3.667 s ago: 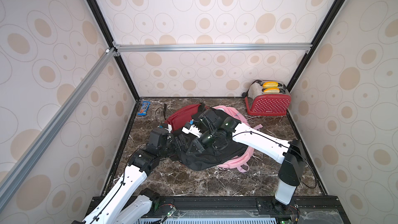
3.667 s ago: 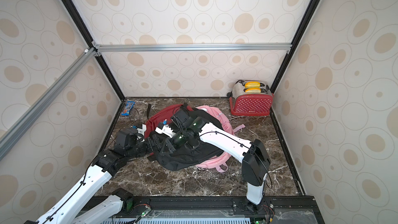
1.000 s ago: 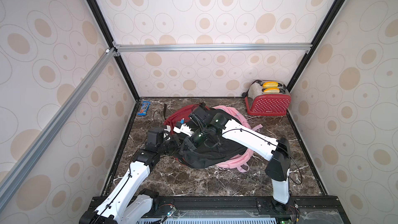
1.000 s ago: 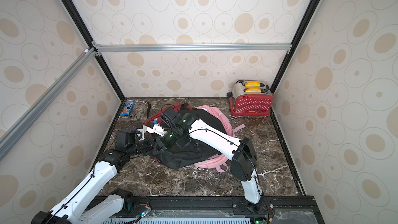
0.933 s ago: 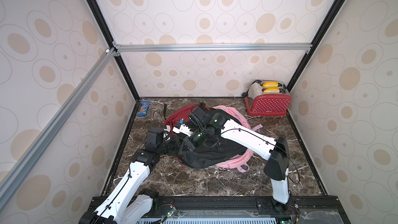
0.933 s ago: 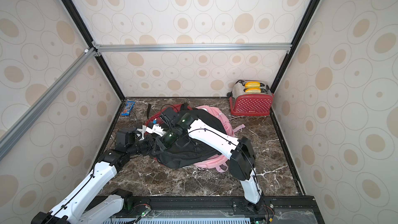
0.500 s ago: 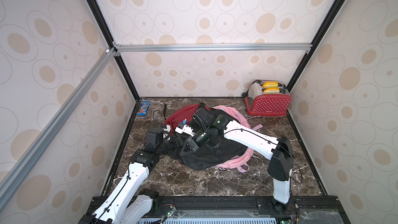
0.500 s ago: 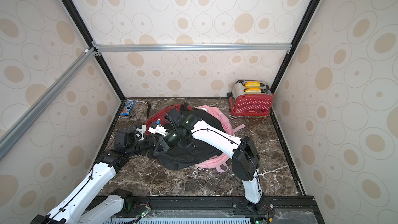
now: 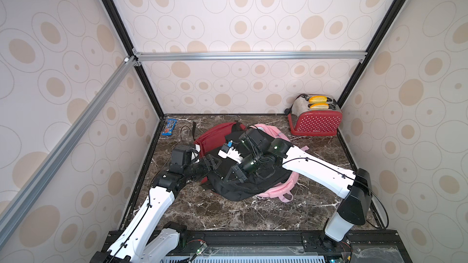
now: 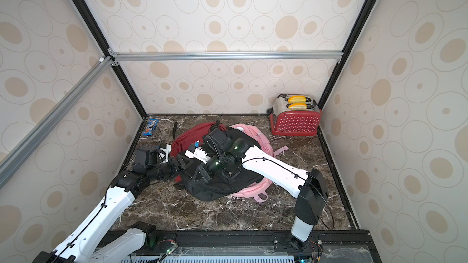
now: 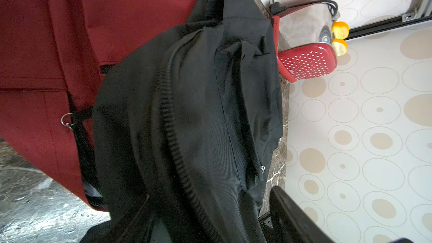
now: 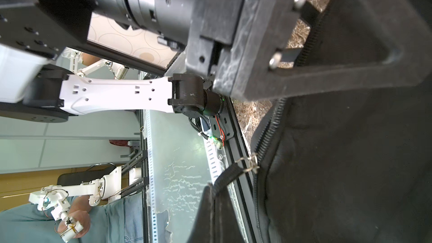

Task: Zip up the backpack
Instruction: Zip the zipper on the backpack.

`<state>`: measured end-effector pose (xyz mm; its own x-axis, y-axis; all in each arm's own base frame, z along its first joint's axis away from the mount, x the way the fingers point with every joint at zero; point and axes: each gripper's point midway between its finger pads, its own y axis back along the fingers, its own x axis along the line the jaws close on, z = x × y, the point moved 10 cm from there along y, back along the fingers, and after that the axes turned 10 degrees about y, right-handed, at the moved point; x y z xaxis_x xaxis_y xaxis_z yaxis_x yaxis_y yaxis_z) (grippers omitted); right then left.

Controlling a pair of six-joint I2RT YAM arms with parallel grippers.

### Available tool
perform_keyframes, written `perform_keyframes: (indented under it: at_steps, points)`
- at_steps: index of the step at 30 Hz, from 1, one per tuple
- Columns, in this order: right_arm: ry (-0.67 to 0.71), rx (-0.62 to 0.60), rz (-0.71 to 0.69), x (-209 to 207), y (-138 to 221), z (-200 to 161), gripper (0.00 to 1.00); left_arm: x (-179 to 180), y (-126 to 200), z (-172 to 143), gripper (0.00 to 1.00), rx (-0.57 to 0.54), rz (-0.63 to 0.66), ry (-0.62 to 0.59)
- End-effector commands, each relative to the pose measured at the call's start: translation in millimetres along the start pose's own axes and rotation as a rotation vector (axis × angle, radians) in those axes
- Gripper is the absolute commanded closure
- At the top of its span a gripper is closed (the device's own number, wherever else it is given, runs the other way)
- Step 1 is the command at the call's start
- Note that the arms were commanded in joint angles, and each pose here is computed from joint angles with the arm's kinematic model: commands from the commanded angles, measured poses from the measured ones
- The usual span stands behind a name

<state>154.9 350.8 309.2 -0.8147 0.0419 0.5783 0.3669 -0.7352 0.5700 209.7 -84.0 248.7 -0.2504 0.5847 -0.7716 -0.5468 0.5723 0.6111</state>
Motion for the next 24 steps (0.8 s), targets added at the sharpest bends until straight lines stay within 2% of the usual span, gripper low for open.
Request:
perform_keyframes:
  at_steps: [1,4,8,16,24]
  points:
    - [0.028,-0.003,-0.009,8.0,9.4,-3.3,1.00,-7.7,-1.9,6.9,0.28,-0.009,-0.021,-0.028]
    - [0.028,0.004,-0.015,8.2,9.6,-5.1,1.00,-11.7,-3.0,12.1,0.31,-0.010,-0.015,-0.041]
    - [0.025,0.011,-0.018,6.9,8.3,-6.7,1.00,-14.4,-4.3,15.4,0.45,-0.005,-0.027,-0.046]
    - [0.035,0.016,-0.019,7.3,4.3,3.6,1.00,-10.2,-6.3,11.6,1.00,0.014,-0.056,-0.035]
    - [0.059,0.037,-0.009,6.2,-12.5,25.1,1.00,-10.8,-2.1,7.8,1.00,0.011,-0.090,-0.035]
